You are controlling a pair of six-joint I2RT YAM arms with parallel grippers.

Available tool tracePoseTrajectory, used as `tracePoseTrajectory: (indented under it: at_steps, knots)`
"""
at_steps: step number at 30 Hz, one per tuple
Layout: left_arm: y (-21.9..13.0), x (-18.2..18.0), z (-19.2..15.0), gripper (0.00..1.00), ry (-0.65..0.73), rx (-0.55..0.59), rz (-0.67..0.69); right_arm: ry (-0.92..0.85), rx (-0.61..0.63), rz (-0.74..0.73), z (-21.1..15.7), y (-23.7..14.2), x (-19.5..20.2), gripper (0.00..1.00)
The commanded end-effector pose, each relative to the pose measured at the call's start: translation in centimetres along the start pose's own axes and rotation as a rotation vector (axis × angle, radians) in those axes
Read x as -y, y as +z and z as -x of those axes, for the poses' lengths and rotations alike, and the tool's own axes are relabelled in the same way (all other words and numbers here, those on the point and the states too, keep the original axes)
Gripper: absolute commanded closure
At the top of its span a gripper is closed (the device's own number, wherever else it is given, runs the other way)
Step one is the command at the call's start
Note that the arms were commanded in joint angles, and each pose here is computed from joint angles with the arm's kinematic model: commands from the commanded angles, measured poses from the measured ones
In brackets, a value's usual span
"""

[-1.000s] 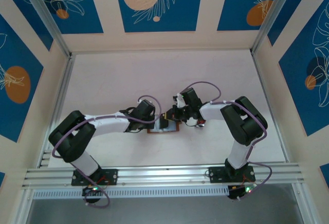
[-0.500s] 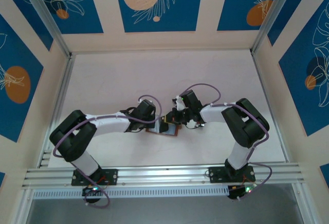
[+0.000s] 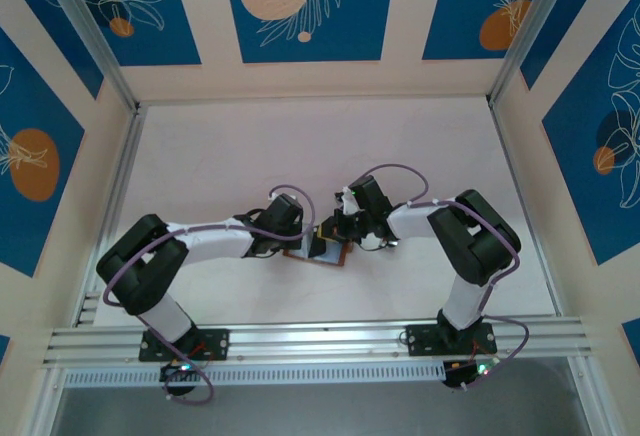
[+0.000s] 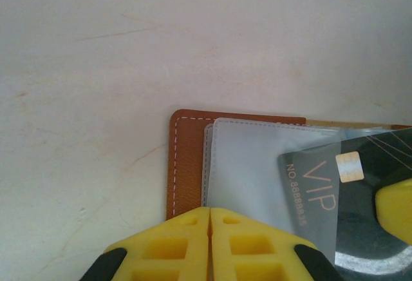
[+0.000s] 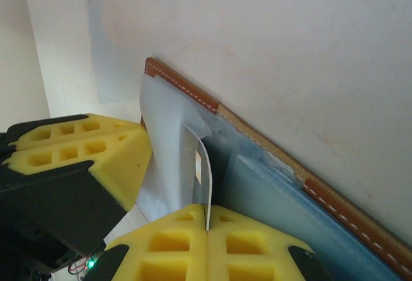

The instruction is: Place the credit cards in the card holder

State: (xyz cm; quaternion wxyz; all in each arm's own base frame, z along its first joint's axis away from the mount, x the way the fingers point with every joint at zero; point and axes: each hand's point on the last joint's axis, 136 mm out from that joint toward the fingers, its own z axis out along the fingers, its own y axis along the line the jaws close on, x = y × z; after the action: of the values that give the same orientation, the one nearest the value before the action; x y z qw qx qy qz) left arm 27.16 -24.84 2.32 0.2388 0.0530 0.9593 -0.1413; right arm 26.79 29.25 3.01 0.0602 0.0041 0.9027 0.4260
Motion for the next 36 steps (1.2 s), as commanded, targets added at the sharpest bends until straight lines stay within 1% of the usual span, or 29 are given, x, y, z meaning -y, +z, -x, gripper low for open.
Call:
tracePoseTrajectory:
  at_steps: [1,8,16,21,24,26,27,32,36]
  knots:
    - [0.9,-3.7,-5.8,0.92,0.03,-0.183,0.126,0.086,0.055,-0.12,0.4,0.3,3.7,1.0]
    - [0.7,-3.7,-6.1,0.92,0.036,-0.185,0.124,0.1,0.086,-0.144,0.4,0.6,3.9,1.0]
    - [0.9,-3.4,-6.0,0.92,0.039,-0.182,0.119,0.043,0.066,-0.146,-1.3,2.4,2.6,1.0]
    - [1.0,-3.4,-6.1,0.92,0.041,-0.184,0.118,0.001,0.039,-0.138,-1.9,3.1,1.3,0.92]
    - [1.1,-3.4,-6.1,0.92,0.04,-0.179,0.118,-0.037,0.021,-0.157,-2.3,2.8,0.6,0.83]
    - [1.1,-3.5,-6.2,0.92,0.037,-0.177,0.118,-0.061,0.016,-0.161,-2.4,2.0,-0.1,0.73]
    - [1.1,-3.5,-6.2,0.92,0.035,-0.178,0.119,-0.075,0.004,-0.166,-2.4,1.7,-0.5,0.69]
    - [1.4,-3.7,-6.3,0.92,0.031,-0.178,0.125,-0.125,-0.027,-0.223,-2.4,-0.4,-1.6,0.62]
    - [1.6,-3.8,-6.4,0.92,0.024,-0.173,0.125,-0.159,-0.045,-0.283,-2.2,-1.9,-2.1,0.59]
